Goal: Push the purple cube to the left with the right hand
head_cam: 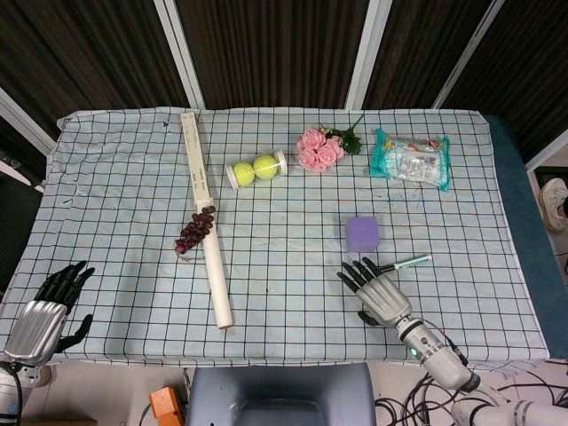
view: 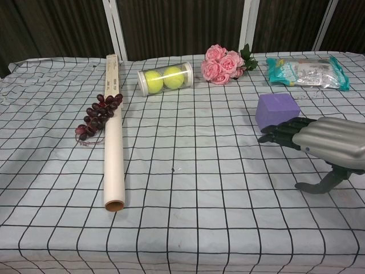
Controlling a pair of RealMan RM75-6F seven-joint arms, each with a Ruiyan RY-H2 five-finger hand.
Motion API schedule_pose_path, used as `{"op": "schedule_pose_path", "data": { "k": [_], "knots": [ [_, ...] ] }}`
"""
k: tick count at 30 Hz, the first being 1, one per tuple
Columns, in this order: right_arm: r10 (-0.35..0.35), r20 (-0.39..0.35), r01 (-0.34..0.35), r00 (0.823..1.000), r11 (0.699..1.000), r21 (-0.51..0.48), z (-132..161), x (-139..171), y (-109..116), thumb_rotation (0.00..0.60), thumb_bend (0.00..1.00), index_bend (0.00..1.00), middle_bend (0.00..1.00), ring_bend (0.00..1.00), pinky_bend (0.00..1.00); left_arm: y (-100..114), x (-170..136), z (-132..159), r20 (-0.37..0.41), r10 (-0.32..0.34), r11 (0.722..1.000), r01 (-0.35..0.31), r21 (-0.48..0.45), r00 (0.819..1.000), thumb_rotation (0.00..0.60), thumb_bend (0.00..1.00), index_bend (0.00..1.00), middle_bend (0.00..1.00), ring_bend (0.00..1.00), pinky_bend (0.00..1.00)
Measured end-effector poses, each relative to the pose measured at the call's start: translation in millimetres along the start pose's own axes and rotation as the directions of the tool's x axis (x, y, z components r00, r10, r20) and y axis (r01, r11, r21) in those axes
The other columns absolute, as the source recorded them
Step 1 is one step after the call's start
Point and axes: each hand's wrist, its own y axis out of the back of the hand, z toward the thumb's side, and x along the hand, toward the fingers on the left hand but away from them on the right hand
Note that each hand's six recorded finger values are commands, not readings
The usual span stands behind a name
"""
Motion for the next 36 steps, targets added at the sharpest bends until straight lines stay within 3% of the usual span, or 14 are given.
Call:
{"op": "schedule_pose_path", "data": {
  "k": [7,17,21,27,36],
  "knots": [
    [0.008,0.034,-0.008,0.999,1.0,0.007,-11.6,0.4,-0.3,0.6,0.45,0.21,0.0,0.0,0.0,1.0,-3.1,-0.3,0.001,0.004,1.0,-0.004,-0.001,1.0,0.6,0.43,0.0,0.0,0.0,0.12],
    [0.006,0.139,-0.012,0.99,0.999,0.044,-53.9,6.7,-4.1,0.6,0.45,0.42,0.0,0.0,0.0,1.1,-4.3,0.4,0.004,0.006,1.0,-0.006,0.0,1.0,0.6,0.44,0.0,0.0,0.0,0.12],
    [0.011,0.211,-0.028,0.977,0.996,0.079,-83.4,4.8,-9.2,0.6,0.45,0.48,0.0,0.0,0.0,1.4,-4.5,-0.6,0.0,0.007,1.0,-0.007,-0.001,1.0,0.6,0.43,0.0,0.0,0.0,0.12],
    [0.019,0.283,-0.046,0.959,0.995,0.091,-118.1,-7.2,-16.0,0.6,0.45,0.52,0.01,0.0,0.0,-0.4,-3.4,-0.6,-0.003,0.0,1.0,0.0,0.002,1.0,0.6,0.43,0.0,0.0,0.0,0.12],
    [0.023,0.303,-0.042,0.953,0.997,0.057,-129.3,-20.0,-20.6,0.6,0.45,0.56,0.02,0.0,0.0,-0.4,-3.5,-1.8,-0.008,-0.001,1.0,0.001,0.003,1.0,0.6,0.43,0.0,0.0,0.0,0.12]
  ]
}}
